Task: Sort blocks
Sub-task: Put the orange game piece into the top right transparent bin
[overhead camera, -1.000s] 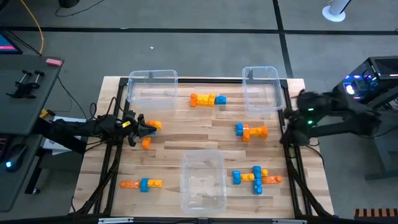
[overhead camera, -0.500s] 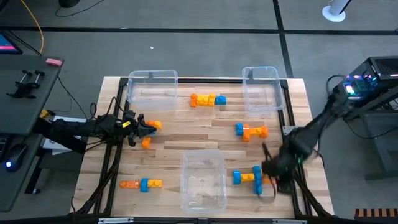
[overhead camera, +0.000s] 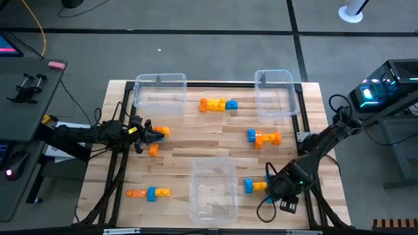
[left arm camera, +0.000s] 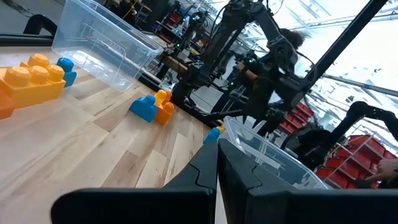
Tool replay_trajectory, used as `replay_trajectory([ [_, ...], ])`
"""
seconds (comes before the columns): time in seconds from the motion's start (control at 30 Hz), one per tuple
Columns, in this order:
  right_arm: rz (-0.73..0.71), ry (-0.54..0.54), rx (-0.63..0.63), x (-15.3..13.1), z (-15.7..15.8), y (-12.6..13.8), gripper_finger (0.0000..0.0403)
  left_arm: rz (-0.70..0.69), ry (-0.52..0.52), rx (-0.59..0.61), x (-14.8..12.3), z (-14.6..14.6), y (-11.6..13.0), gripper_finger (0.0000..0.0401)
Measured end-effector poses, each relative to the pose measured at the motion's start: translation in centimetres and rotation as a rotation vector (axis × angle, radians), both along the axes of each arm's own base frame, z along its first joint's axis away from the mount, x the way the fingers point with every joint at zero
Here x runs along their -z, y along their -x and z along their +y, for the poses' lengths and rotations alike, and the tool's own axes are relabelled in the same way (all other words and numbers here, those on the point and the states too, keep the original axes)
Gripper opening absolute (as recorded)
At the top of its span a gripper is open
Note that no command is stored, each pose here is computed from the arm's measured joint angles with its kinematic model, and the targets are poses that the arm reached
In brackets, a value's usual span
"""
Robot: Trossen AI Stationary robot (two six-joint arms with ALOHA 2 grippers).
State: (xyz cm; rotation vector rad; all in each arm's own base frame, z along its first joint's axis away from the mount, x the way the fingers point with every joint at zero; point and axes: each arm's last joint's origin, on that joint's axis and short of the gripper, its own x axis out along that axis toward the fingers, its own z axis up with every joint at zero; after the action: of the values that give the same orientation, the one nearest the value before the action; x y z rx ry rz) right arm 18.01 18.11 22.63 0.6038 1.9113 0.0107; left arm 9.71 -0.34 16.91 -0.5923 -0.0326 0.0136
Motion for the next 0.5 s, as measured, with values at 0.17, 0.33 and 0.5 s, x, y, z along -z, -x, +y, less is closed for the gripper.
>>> replay_trajectory([
  [0.17, -0.005, 0.023, -0.003, 2.0, -0.8, 0.1, 0.0213, 0.0, 0.0, 0.0, 0.0, 0.0, 0.0, 0.0001],
  [0.33, -0.05, 0.151, -0.029, 3.0, -1.3, 0.8, 0.0259, 0.0, 0.0, 0.0, 0.0, 0.0, 0.0, 0.0001],
  [0.5, -0.104, 0.28, -0.037, 3.2, -1.8, 0.9, 0.0267, 0.0, 0.0, 0.0, 0.0, 0.0, 0.0, 0.0001],
])
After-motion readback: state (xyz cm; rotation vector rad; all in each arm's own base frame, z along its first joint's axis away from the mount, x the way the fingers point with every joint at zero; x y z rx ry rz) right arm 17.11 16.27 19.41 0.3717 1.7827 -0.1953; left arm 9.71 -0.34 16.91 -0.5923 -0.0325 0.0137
